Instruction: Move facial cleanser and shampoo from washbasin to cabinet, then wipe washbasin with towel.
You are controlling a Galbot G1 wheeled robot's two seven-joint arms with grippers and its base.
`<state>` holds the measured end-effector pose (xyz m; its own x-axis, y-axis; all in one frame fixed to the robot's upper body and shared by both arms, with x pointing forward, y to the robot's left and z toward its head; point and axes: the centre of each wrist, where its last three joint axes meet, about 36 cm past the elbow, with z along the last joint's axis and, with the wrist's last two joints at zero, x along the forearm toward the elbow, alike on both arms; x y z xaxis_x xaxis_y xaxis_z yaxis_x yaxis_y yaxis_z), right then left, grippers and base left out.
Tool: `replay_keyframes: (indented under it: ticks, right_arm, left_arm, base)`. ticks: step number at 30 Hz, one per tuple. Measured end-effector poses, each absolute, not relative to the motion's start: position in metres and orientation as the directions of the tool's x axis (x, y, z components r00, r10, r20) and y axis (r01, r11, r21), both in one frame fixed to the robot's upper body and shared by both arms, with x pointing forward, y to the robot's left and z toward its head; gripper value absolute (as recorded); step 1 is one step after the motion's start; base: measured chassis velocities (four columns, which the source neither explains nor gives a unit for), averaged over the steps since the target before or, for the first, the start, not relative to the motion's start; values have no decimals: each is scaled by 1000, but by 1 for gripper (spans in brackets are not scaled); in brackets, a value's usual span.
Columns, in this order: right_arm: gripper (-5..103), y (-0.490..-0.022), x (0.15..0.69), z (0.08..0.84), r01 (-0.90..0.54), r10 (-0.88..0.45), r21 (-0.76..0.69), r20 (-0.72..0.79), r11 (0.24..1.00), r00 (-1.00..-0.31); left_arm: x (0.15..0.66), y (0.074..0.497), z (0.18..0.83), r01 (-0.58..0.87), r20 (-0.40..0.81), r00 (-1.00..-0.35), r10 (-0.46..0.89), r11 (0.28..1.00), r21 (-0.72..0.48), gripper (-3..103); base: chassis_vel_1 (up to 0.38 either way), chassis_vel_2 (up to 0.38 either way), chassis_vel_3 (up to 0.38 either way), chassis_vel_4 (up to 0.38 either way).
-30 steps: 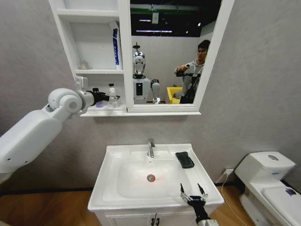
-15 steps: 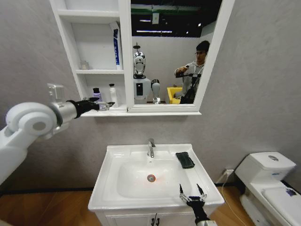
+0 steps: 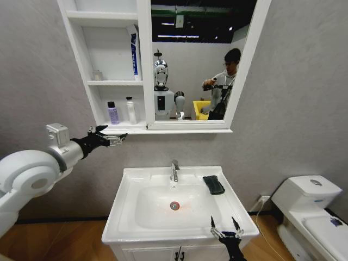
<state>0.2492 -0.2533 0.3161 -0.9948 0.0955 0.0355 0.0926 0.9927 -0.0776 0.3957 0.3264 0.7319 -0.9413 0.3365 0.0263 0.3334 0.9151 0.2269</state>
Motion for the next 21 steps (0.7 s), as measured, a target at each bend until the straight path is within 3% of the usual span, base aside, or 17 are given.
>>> replay_keyframes:
  ticks: [9,15,21]
  right_arm:
    - [100,-256,243,309,88,92,-84,48,993,-995]
    - [100,-254,242,303,79,84,-80,58,994,-995]
    - [100,-249,244,303,74,78,-73,57,995,-995]
  left_arm:
    - [356,343,662,224,21,-974,224,958,177,100]
    - [310,362,579,60,4,-998,60,990,127,100]
    - [291,353,530,-42,-16,-999,-40,987,157,100]
  base:
    - [0,0,0,0]
    - [0,0,0,0]
    - [0,0,0,0]
